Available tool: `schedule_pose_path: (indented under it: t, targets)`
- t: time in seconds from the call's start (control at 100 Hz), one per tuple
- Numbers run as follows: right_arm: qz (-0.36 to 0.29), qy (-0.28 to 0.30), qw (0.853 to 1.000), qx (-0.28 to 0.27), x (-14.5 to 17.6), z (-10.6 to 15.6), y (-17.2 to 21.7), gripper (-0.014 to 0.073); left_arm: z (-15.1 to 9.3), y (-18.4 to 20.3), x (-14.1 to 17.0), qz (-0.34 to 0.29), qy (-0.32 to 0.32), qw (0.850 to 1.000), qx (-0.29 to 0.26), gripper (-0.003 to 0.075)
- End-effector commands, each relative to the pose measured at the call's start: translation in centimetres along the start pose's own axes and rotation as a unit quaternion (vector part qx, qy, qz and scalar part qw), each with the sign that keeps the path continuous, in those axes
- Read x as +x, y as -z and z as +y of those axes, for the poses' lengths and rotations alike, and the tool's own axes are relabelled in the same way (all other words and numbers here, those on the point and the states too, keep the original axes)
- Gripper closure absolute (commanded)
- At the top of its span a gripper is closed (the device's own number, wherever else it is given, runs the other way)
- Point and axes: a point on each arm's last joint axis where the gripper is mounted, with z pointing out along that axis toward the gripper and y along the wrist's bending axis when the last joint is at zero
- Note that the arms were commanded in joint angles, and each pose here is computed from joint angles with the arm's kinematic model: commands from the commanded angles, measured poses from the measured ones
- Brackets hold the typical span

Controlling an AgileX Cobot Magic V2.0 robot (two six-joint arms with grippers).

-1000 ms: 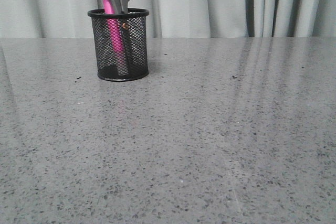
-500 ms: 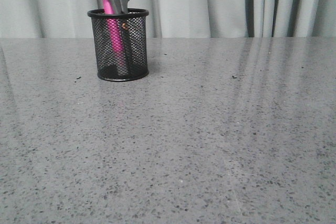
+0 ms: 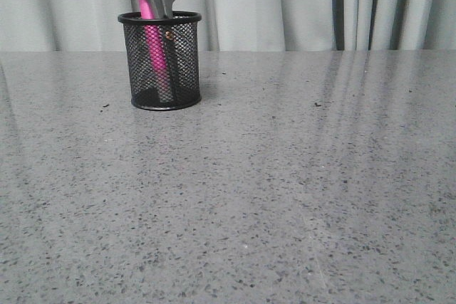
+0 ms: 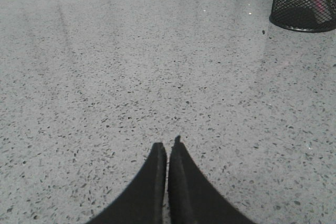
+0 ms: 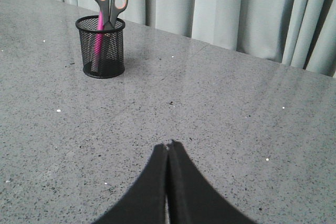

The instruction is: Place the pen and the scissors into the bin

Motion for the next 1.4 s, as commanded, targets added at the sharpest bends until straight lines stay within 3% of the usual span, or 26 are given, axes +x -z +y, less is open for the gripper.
schedule_pose_path:
  t: [0.0, 0.65, 0.86, 0.93, 1.07, 1.17, 1.27, 1.39]
  targets:
    - [-0.045, 0.004, 0.999, 0.0, -1.4, -0.1, 0.2, 0.0664, -0.1, -0.2, 0.9, -0.016, 0.004, 1.0, -0.002, 0.0739]
    - [-0.045, 0.005, 0.999, 0.0, -1.3, -0.1, 0.2, 0.0664, -0.1, -0.2, 0.9, -0.016, 0.004, 1.0, -0.002, 0.0739]
    - [-0.008, 0.013, 1.0, 0.005, 0.9, 0.4, -1.5, 0.0664, -0.1, -0.2, 0.9, -0.016, 0.004, 1.0, -0.002, 0.0739]
    - [-0.052, 0.015, 0.998, 0.015, 1.2, 0.8, -2.4, 0.0664, -0.1, -0.2, 0.9, -0.016, 0.004, 1.0, -0.002, 0.0739]
    - [-0.092, -0.033, 0.994, 0.052, 3.4, 1.5, -4.8, 0.0664, -0.1, -0.2, 0.9, -0.016, 0.004, 1.0, -0.002, 0.0739]
    - [-0.093, -0.091, 0.985, 0.112, 6.0, 1.1, -6.4, 0.0664, -0.1, -0.2, 0.9, -0.016, 0.004, 1.0, -0.002, 0.0739]
    - [-0.104, -0.094, 0.975, 0.175, 8.3, 0.5, -7.0, 0.0664, -0.1, -0.2, 0.9, -0.016, 0.004, 1.0, -0.002, 0.0739]
    - [-0.041, -0.103, 0.968, 0.224, 9.8, 0.0, -7.0, 0.0664, -0.1, -0.2, 0.9, -0.016, 0.004, 1.0, -0.002, 0.0739]
